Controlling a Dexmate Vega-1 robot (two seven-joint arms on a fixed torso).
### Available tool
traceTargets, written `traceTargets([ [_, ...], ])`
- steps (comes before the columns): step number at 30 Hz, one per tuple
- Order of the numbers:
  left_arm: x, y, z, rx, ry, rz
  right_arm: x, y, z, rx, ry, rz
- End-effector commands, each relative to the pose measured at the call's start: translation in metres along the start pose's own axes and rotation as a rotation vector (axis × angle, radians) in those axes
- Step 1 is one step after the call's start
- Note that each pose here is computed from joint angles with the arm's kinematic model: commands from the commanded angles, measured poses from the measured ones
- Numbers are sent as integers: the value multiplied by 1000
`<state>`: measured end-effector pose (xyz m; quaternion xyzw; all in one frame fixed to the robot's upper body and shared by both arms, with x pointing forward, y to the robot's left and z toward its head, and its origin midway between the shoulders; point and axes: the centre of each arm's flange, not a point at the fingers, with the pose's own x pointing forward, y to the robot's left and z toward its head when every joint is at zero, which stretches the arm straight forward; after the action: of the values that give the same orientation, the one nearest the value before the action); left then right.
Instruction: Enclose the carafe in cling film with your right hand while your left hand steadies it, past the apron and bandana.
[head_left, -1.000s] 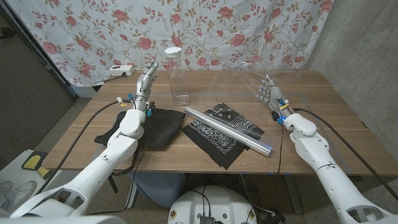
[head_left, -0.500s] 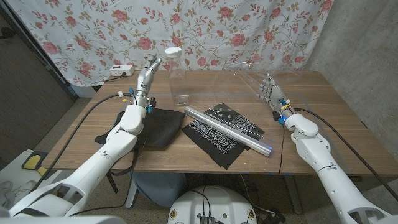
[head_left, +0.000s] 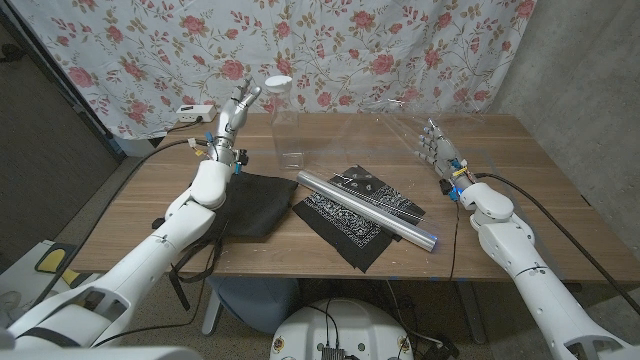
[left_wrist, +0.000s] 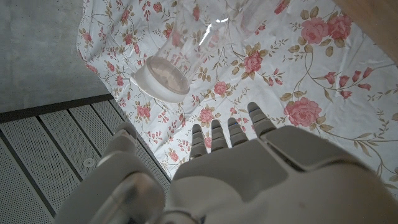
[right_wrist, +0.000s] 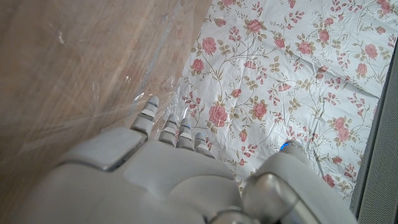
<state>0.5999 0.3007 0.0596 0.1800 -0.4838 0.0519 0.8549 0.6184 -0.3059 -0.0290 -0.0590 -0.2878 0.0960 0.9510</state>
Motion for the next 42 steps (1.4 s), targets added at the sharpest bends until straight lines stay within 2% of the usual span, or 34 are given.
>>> traceTargets([
  [1, 8, 4, 6, 36, 25, -6, 7, 7, 4, -88, 35, 28],
  [9, 14, 5, 14, 66, 16, -14, 8, 7, 4, -75, 28, 24],
  [18, 15, 4, 27, 150, -27, 49, 11, 7, -2, -67, 30, 41],
  [27, 17, 3, 32, 148, -45, 74, 12, 7, -3, -65, 4, 48],
  [42, 24, -2, 44, 193, -94, 63, 13, 6, -1, -98, 10, 63],
])
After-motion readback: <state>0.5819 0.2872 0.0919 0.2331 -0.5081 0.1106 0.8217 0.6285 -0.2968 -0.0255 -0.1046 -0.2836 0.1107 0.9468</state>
